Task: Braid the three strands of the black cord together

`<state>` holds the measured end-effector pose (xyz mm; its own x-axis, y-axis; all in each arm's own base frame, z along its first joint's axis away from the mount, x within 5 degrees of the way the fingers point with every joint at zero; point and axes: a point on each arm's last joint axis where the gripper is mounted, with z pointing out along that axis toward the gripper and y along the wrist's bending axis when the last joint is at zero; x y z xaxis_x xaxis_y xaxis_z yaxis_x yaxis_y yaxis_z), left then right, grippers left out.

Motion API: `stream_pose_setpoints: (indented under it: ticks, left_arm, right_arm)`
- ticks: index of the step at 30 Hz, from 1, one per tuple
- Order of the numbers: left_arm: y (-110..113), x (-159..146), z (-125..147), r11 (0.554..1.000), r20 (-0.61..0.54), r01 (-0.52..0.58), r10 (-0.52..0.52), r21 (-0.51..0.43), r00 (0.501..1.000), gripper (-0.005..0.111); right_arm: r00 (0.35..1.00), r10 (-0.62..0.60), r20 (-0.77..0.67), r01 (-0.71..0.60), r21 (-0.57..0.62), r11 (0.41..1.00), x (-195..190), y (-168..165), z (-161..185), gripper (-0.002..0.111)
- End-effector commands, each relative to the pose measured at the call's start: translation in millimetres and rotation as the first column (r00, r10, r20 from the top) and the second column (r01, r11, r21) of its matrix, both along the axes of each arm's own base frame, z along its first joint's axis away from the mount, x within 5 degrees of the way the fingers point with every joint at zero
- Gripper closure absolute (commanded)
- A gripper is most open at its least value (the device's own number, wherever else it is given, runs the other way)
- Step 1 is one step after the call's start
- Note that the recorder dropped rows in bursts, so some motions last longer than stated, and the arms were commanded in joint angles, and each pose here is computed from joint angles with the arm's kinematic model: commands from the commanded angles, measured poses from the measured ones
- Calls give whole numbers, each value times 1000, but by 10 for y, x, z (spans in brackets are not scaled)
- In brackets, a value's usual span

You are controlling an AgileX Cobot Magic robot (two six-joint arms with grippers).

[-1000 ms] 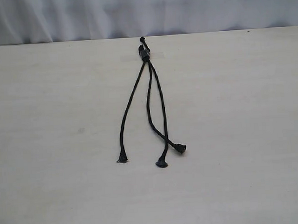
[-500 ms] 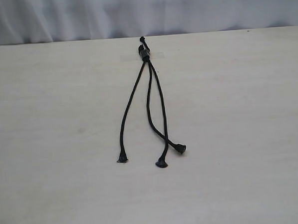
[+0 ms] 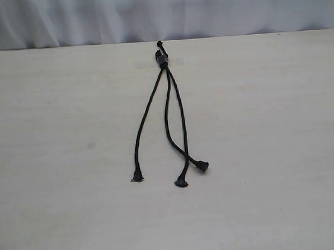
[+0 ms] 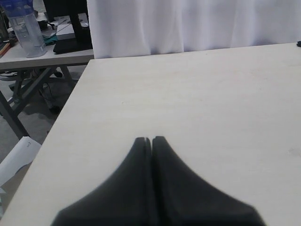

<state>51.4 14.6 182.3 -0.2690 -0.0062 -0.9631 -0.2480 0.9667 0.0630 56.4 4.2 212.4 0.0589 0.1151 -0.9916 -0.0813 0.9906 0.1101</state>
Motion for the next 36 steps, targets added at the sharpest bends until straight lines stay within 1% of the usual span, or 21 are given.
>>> stream_pose_setpoints:
  ticks: [1, 2, 3, 5, 8, 13, 16, 18, 19, 20, 21, 22, 24, 28, 30, 31, 32, 33, 34, 35, 36]
  left_arm:
    - [10, 8, 40, 999, 43, -2, 0, 48, 999, 107]
    - [6, 25, 140, 998, 152, 0, -10, 70, 988, 107]
    - [3, 30, 208, 996, 222, -1, -19, 89, 975, 107]
    - [-8, 26, 349, 992, 365, -7, -41, 129, 930, 107]
    - [-27, -4, 501, 985, 510, -21, -71, 173, 857, 107]
    - [-55, -67, 662, 976, 655, -44, -111, 215, 748, 107]
    - [-65, -91, 707, 972, 693, -52, -124, 227, 710, 107]
    - [-73, -112, 741, 970, 722, -59, -134, 236, 679, 107]
    - [-76, -120, 753, 969, 731, -62, -138, 239, 668, 107]
    - [-81, -136, 776, 968, 751, -67, -144, 243, 645, 107]
    - [-82, -139, 781, 967, 755, -68, -145, 244, 640, 107]
    - [-82, -140, 782, 967, 756, -69, -146, 245, 639, 107]
    - [-78, -129, 767, 968, 743, -65, -141, 241, 654, 107]
    - [-77, -124, 760, 969, 738, -63, -139, 239, 661, 107]
    - [-73, -116, 747, 979, 736, -39, -126, 202, 665, 107]
    - [-63, -88, 702, 989, 711, -7, -100, 146, 696, 107]
    - [-50, -55, 638, 995, 664, 14, -74, 95, 744, 107]
    - [-31, -31, 629, 1000, 564, 23, -31, 21, 825, 107]
    - [-22, -25, 648, 999, 494, 21, -4, -28, 870, 107]
    - [-5, 10, 675, 997, 376, 7, 22, -75, 926, 107]
    - [6, 33, 676, 995, 299, -5, 34, -97, 954, 107]
  right_arm:
    - [998, -2, 67, 8, -80, 997, -8, 1, 46, 104]
    - [990, -5, 140, 20, -102, 995, -19, 0, 109, 104]
    - [988, -6, 155, 22, -101, 995, -22, -1, 123, 104]
    - [988, -6, 155, 22, -101, 995, -22, -1, 123, 104]
    - [992, -5, 125, 18, -100, 995, -1, 1, 102, 104]
    - [1000, -3, 24, 5, -63, 998, 74, 5, 84, 104]
    - [998, 0, -60, -4, -69, 998, 126, 13, 229, 104]
    - [975, 5, -221, -23, -80, 997, 201, 24, 366, 104]
    - [964, 6, -266, -29, -83, 996, 228, 28, 428, 104]
    - [919, 7, -394, -46, -88, 995, 304, 39, 513, 104]
    - [897, 7, -442, -52, -90, 995, 350, 44, 537, 104]
    - [857, 11, -515, -63, -84, 994, 434, 57, 590, 104]
    - [823, 9, -567, -69, -85, 994, 519, 64, 574, 104]
    - [782, 44, -622, -63, -9, 998, 616, 103, 493, 104]
    - [762, 60, -645, -59, 23, 998, 667, 121, 468, 104]
    - [751, 59, -658, -59, 22, 998, 717, 125, 473, 104]
    - [739, 59, -671, -59, 22, 998, 762, 129, 486, 104]
    - [719, 63, -693, -62, 27, 998, 850, 143, 510, 104]
    - [701, 66, -710, -64, 30, 997, 931, 156, 537, 104]
    - [659, 83, -747, -71, 48, 996, 1048, 184, 538, 104]
    - [626, 98, -774, -78, 64, 995, 1125, 207, 524, 104]
